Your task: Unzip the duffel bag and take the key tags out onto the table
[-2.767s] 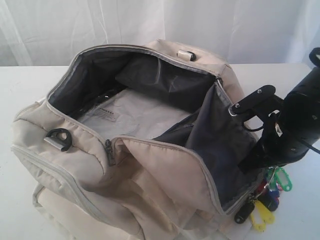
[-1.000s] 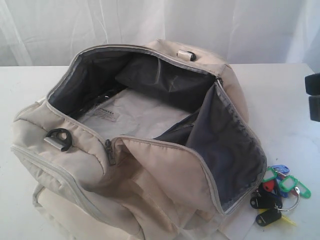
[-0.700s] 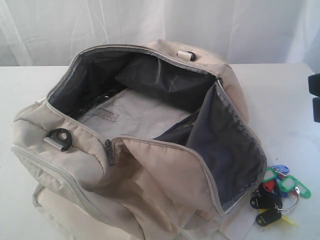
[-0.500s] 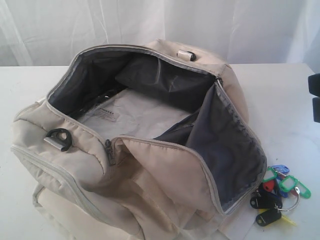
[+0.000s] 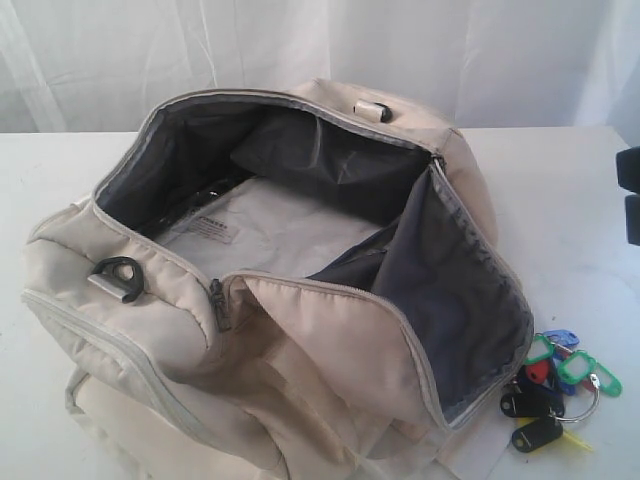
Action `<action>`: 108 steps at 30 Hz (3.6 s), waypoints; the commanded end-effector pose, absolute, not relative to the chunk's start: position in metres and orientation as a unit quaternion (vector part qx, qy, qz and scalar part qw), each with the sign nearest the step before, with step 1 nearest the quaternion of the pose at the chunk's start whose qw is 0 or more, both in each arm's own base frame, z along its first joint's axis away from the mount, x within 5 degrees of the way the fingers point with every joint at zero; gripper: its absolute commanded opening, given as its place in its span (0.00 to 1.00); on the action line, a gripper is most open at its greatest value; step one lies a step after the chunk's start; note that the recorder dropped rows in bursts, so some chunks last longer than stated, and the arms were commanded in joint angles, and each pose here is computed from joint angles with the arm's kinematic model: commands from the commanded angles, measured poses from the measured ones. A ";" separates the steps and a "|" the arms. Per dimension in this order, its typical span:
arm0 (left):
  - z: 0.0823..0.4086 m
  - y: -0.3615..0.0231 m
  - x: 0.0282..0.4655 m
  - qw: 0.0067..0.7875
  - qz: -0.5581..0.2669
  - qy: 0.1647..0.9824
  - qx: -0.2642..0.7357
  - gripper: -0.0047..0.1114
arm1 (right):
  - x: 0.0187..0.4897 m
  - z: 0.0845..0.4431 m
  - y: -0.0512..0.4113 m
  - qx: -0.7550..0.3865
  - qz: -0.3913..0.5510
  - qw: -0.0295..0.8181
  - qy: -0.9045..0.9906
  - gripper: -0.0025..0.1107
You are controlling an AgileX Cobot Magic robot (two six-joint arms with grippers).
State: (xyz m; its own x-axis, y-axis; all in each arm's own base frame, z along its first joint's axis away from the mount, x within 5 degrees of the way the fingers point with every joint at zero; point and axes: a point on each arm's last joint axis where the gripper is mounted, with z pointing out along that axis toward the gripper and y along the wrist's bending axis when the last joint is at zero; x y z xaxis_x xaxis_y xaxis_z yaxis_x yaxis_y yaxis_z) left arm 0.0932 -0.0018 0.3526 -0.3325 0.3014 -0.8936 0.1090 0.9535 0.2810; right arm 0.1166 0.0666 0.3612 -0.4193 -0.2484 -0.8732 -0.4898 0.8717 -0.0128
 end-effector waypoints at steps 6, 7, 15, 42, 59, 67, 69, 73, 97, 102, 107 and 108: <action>0.359 0.022 0.016 0.645 0.167 0.745 0.039 0.04 | 0.116 0.362 0.066 -0.225 0.119 0.496 0.830 0.02; 0.353 0.020 0.013 0.655 0.145 0.741 0.028 0.04 | 0.116 0.362 0.066 -0.225 0.119 0.496 0.830 0.02; 0.253 0.000 0.045 0.726 -0.057 0.685 -0.037 0.04 | 0.116 0.362 0.066 -0.225 0.119 0.496 0.830 0.02; 0.169 -0.009 0.052 0.580 -0.012 0.810 0.082 0.04 | 0.116 0.362 0.066 -0.217 0.124 0.496 0.831 0.02; 0.169 -0.005 0.052 0.581 -0.014 0.813 0.038 0.04 | 0.116 0.362 0.066 -0.217 0.124 0.496 0.831 0.02; 0.169 -0.005 0.052 0.581 -0.014 0.813 0.038 0.04 | 0.116 0.362 0.066 -0.217 0.124 0.496 0.831 0.02; 0.169 -0.005 0.052 0.581 -0.014 0.813 0.038 0.04 | 0.111 0.364 0.063 -0.216 0.126 0.503 0.828 0.02; 0.169 -0.005 0.052 0.581 -0.014 0.813 0.038 0.04 | 0.083 0.379 0.045 -0.200 0.142 0.555 0.794 0.02; 0.169 -0.005 0.052 0.581 -0.013 0.813 0.040 0.04 | 0.048 0.206 0.026 -0.173 0.168 0.598 0.764 0.02; 0.169 -0.005 0.052 0.581 -0.013 0.813 0.040 0.04 | 0.048 0.188 0.026 -0.167 0.172 0.611 0.754 0.02; 0.169 -0.005 0.052 0.581 -0.013 0.813 0.040 0.04 | 0.049 0.186 0.023 -0.149 0.150 0.609 0.764 0.02; 0.169 -0.005 0.052 0.581 -0.013 0.813 0.040 0.04 | 0.049 0.184 0.022 -0.144 0.141 0.601 0.773 0.02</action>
